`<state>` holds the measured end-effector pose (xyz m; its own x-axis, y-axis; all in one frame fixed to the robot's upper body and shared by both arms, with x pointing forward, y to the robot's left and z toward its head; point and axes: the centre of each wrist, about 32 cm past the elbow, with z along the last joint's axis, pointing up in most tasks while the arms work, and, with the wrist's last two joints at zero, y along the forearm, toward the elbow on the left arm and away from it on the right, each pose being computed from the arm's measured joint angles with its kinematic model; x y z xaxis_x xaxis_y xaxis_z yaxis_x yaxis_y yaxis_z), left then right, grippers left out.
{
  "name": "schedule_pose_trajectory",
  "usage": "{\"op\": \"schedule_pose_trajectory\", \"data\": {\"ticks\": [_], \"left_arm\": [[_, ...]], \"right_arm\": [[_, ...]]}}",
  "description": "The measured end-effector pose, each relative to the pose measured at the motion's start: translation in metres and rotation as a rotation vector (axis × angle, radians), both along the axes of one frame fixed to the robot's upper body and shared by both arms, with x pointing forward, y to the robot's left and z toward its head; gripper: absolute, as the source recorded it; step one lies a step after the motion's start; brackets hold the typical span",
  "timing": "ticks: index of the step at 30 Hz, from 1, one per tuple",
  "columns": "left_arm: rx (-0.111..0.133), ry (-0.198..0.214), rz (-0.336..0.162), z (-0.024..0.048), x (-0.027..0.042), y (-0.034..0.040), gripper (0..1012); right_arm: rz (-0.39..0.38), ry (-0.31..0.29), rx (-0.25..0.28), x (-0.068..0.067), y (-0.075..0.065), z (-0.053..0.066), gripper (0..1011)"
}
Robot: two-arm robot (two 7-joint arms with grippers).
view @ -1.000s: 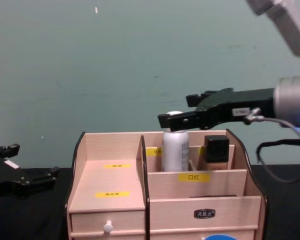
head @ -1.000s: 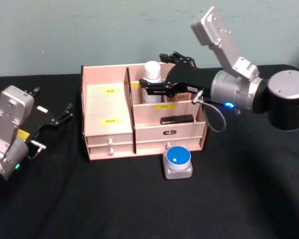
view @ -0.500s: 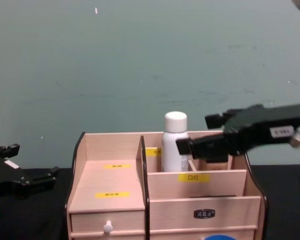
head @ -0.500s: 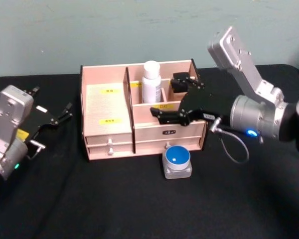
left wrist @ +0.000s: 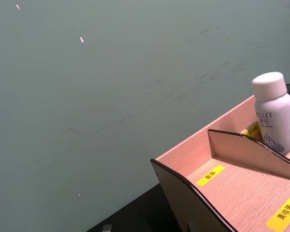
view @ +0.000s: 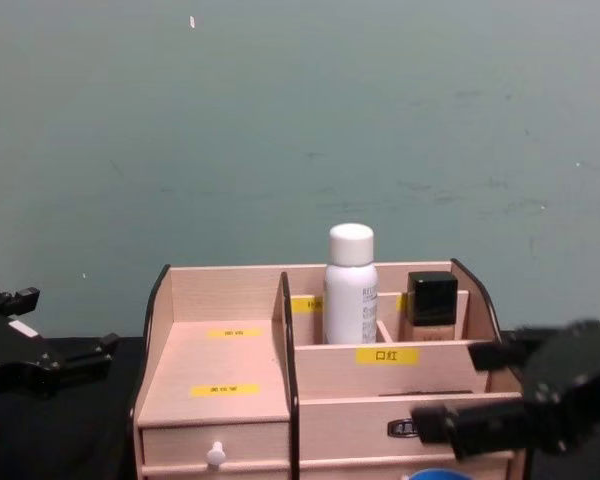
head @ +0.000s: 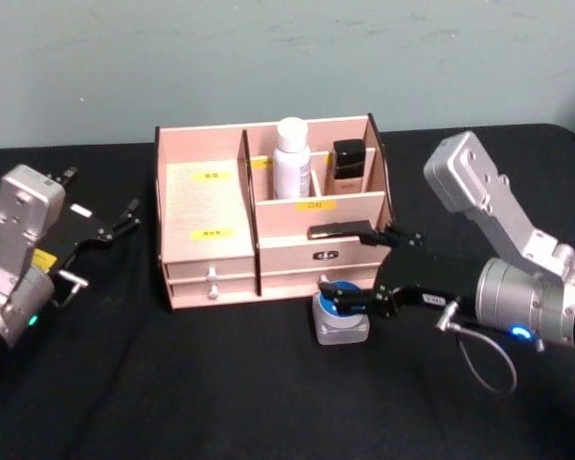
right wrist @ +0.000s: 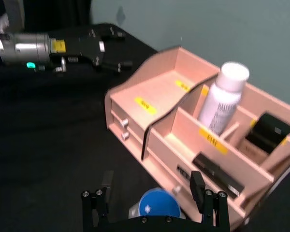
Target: Pick up the facial cleanser and watermelon frost from the table and place them into the tiered storage box.
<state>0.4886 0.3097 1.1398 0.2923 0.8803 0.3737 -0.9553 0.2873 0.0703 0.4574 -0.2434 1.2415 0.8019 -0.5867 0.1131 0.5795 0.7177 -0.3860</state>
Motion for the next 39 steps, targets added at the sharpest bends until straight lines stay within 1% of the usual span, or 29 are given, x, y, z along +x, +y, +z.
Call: {"op": "schedule_pose_trajectory", "data": {"ticks": [5, 12, 16, 24, 31, 39], "left_arm": [[0.000, 0.000, 0.000, 0.0000, 0.0000, 0.0000, 1010], [0.000, 0.000, 0.000, 0.0000, 0.0000, 0.0000, 1009], [0.000, 0.000, 0.000, 0.0000, 0.0000, 0.0000, 1010], [0.000, 0.000, 0.000, 0.0000, 0.0000, 0.0000, 1010], [0.000, 0.000, 0.000, 0.0000, 0.0000, 0.0000, 1010], [0.000, 0.000, 0.000, 0.0000, 0.0000, 0.0000, 1010]], "right_arm": [[-0.025, 0.037, -0.032, -0.008, -0.005, -0.009, 1003], [-0.045, 0.069, -0.062, -0.011, -0.007, -0.016, 1003], [-0.049, 0.082, -0.069, -0.011, -0.007, -0.019, 1003], [-0.059, 0.107, -0.085, -0.009, -0.008, -0.027, 1003], [-0.061, 0.128, -0.087, -0.004, -0.008, -0.036, 1002], [-0.056, 0.133, -0.087, 0.001, -0.006, -0.043, 1002]]}}
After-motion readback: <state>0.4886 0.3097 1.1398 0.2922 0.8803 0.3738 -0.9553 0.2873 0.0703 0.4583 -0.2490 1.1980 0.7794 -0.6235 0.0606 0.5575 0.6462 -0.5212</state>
